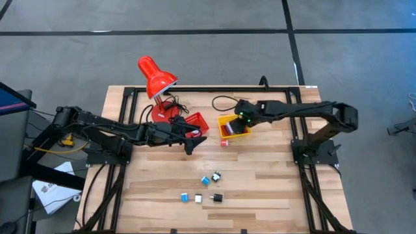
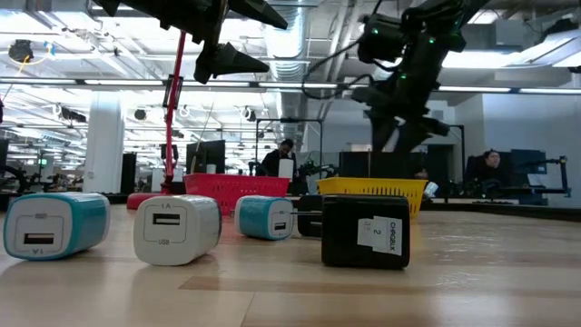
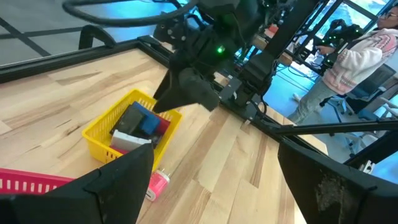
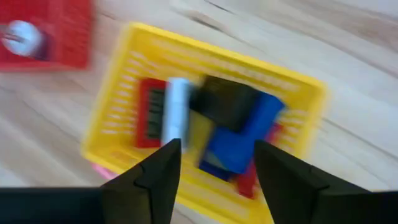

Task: Pick & Place Office items
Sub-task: Adjust the digital timers in the yellow bin

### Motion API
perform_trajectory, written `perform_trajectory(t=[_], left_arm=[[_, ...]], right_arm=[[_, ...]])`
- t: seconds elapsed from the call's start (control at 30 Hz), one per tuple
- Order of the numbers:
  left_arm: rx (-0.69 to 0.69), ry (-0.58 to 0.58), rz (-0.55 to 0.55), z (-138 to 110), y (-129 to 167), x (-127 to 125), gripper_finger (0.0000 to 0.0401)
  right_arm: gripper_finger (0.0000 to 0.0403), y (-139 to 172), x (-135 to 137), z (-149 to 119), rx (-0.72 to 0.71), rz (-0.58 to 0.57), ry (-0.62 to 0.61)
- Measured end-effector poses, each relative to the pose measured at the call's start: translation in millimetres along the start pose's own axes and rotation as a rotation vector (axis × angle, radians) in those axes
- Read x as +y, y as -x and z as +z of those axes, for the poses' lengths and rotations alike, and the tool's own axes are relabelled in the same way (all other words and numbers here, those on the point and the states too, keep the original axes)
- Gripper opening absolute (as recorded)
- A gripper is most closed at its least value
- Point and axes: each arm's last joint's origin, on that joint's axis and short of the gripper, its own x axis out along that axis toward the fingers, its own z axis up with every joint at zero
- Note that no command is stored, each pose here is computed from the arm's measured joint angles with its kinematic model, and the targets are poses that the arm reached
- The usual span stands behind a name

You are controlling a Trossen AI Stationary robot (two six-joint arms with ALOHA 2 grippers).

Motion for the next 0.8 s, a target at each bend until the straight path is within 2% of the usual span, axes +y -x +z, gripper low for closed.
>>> perform_trajectory(t=[0.1,0.23,0.4,0.53,0.8], left_arm=[[0.000,0.000,0.000,0,0,0,0.0340],[-0.004,0.002,0.006,1,-1,2,0.0340],[-0.012,0.007,0.010,3,-1,3,0.0340],[-0.013,0.010,0.009,3,-1,3,0.0340],[-0.012,0.010,0.009,3,-1,3,0.0340]], right_arm=[[0.0206,2,-9,0,0.036,-0.044,0.007],[0.0241,-2,-11,6,0.048,0.002,-0.013],[0.0276,-15,-11,7,0.082,-0.003,-0.118],[0.0281,-30,-6,2,0.118,-0.029,-0.094],[0.0282,-53,3,1,0.098,-0.037,-0.151]])
